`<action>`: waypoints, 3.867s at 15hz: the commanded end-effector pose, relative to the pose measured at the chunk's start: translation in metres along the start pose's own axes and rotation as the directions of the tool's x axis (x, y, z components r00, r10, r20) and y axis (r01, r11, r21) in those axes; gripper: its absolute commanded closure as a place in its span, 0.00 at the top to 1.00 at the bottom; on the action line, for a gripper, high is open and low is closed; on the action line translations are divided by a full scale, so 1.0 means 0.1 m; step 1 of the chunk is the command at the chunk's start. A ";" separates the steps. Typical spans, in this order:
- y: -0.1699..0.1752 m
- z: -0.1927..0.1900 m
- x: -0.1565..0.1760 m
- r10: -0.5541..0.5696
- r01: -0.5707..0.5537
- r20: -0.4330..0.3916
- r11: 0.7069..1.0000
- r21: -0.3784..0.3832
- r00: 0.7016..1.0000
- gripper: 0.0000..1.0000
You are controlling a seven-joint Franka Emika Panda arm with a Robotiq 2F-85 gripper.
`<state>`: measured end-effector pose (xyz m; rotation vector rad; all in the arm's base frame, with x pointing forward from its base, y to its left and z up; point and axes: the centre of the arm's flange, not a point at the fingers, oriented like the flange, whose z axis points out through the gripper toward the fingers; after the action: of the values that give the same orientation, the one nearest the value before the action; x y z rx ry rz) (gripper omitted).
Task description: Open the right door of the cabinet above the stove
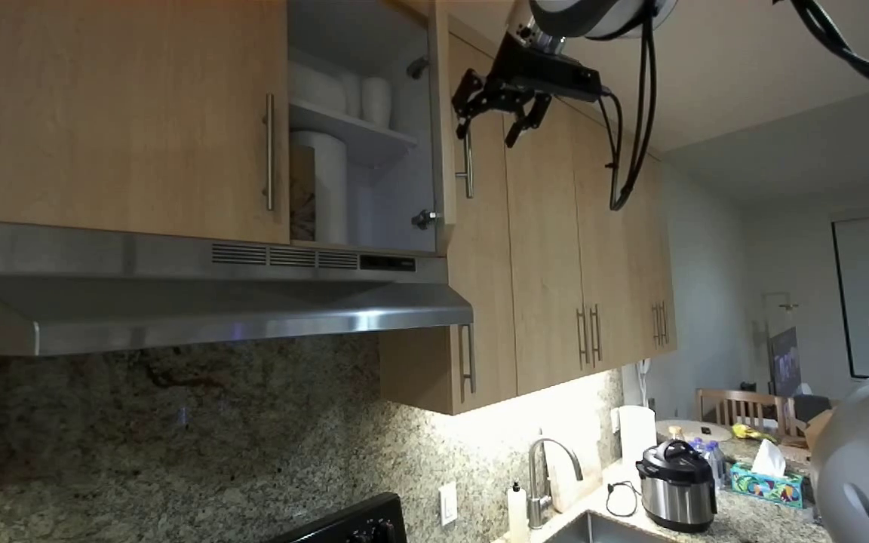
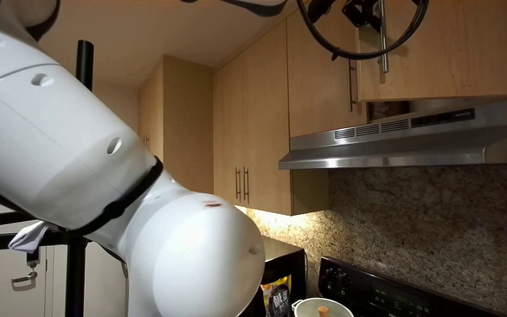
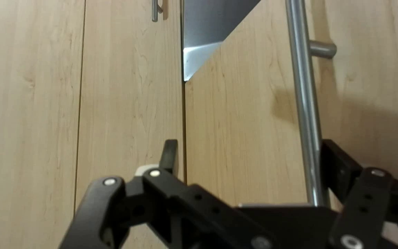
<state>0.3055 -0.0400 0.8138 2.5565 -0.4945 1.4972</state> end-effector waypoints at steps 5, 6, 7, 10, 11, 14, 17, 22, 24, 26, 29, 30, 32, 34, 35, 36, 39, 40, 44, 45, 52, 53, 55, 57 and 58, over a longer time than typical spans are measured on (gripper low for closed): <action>0.55 -0.26 -0.15 -0.087 0.087 0.035 0.996 0.017 0.996 1.00; 0.61 -0.28 -0.16 -0.096 0.095 0.036 0.995 0.023 0.995 1.00; 0.67 -0.29 -0.17 -0.103 0.102 0.039 0.994 0.032 0.994 1.00; 0.92 -0.35 -0.18 -0.070 0.068 0.028 0.997 0.044 0.997 1.00; 1.01 -0.38 -0.21 -0.063 0.061 0.029 0.997 0.047 0.998 1.00; 1.22 -0.41 -0.18 -0.088 0.084 0.050 0.994 0.070 0.995 1.00; 1.52 -0.47 -0.19 -0.112 0.107 0.062 0.991 0.078 0.992 1.00; 2.35 -0.87 -0.39 -0.189 0.184 0.124 0.982 0.050 0.974 1.00; 2.62 -0.97 -0.46 -0.211 0.205 0.133 0.977 0.061 0.968 1.00; 2.84 -1.04 -0.52 -0.223 0.215 0.134 0.974 0.074 0.966 1.00; 3.00 -1.17 -0.57 -0.251 0.233 0.165 0.965 0.119 0.954 1.00; 2.99 -1.24 -0.58 -0.275 0.246 0.208 0.957 0.155 0.939 1.00; 2.86 -1.37 -0.60 -0.335 0.280 0.299 0.936 0.215 0.893 1.00; 2.66 -1.52 -0.63 -0.388 0.317 0.354 0.917 0.243 0.851 1.00; 2.53 -1.59 -0.62 -0.410 0.337 0.368 0.908 0.249 0.835 1.00; 2.38 -1.64 -0.60 -0.436 0.361 0.365 0.896 0.258 0.823 1.00; 1.74 -1.69 -0.51 -0.540 0.457 0.330 0.838 0.299 0.774 1.00; 1.53 -1.69 -0.49 -0.578 0.494 0.319 0.813 0.309 0.751 1.00; 0.57 -1.50 -0.42 -0.677 0.602 0.242 0.732 0.318 0.695 1.00; 0.34 -1.40 -0.39 -0.684 0.617 0.212 0.725 0.306 0.698 1.00; -0.76 -0.40 -0.20 -0.679 0.627 0.178 0.730 0.272 0.712 1.00; -0.81 -0.25 -0.17 -0.665 0.615 0.191 0.744 0.262 0.722 1.00; -0.85 -0.01 -0.12 -0.615 0.574 0.238 0.788 0.222 0.752 1.00; -0.83 0.14 -0.08 -0.570 0.537 0.278 0.822 0.192 0.773 1.00; -0.81 0.20 -0.05 -0.541 0.515 0.295 0.841 0.165 0.788 1.00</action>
<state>0.3325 0.0350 0.7973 2.7014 0.4060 0.9095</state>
